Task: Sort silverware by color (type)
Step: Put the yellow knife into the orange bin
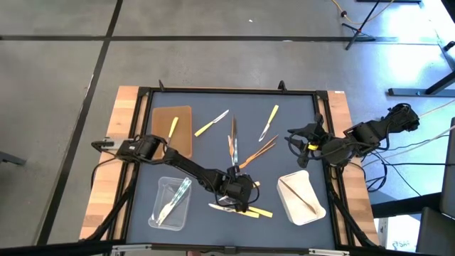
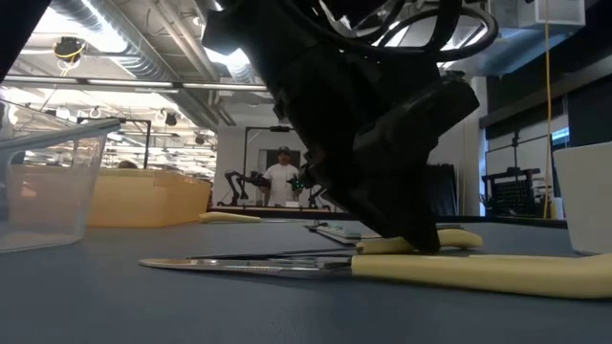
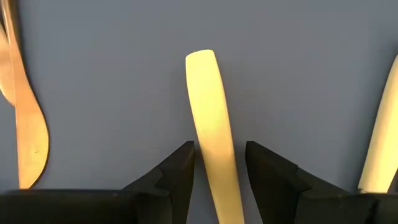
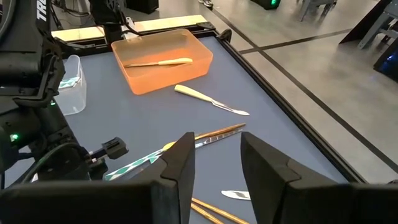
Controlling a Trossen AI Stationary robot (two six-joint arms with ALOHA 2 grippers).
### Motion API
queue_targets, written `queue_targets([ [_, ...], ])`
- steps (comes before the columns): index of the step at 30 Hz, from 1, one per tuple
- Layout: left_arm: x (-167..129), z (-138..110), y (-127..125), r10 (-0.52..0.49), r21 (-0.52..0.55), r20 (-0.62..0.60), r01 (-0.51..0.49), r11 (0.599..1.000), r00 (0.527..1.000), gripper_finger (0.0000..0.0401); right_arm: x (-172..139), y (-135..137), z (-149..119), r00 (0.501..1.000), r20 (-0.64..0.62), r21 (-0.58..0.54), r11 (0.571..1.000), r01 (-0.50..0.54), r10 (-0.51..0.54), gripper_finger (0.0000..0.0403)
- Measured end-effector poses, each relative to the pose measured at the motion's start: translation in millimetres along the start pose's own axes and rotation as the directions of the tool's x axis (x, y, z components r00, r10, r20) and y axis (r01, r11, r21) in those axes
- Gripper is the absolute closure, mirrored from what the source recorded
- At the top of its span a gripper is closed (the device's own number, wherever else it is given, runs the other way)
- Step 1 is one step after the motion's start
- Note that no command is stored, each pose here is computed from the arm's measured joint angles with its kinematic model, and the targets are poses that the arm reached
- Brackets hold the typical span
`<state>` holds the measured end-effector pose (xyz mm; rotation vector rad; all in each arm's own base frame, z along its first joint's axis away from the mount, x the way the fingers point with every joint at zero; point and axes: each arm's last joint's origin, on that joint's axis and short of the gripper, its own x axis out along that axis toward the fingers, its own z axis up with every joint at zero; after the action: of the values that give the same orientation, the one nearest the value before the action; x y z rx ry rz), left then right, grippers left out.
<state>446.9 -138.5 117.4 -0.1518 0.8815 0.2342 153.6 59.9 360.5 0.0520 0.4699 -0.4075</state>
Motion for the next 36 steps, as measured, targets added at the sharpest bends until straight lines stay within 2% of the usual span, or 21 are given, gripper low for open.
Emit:
queue_targets([
  [5,2.3,0.2,2.6,0.003,-0.004,-0.006,-0.003,1.000,1.000,0.0268,0.0,0.0,0.0,1.000,0.000,0.000,1.000,0.000,0.000,0.0285],
  [16,4.0,1.0,5.5,0.009,-0.002,-0.009,-0.009,1.000,1.000,0.0335,0.0,0.0,0.0,1.000,0.000,-0.001,1.000,0.000,0.000,0.0285],
  [26,3.3,3.7,6.8,0.003,-0.012,0.002,-0.003,1.000,1.000,0.0339,0.0,0.0,0.0,1.000,0.000,-0.001,1.000,0.000,0.000,0.0285],
  [29,-3.3,12.1,2.6,-0.018,0.032,0.023,0.017,0.999,1.000,0.0339,0.0,0.0,0.0,1.000,0.000,-0.001,1.000,0.000,0.000,0.0285],
  [36,-42.7,56.9,-15.9,-0.141,0.023,0.089,0.139,0.990,0.986,0.0339,0.0,0.0,0.0,1.000,0.000,0.000,1.000,0.000,0.000,0.0285],
])
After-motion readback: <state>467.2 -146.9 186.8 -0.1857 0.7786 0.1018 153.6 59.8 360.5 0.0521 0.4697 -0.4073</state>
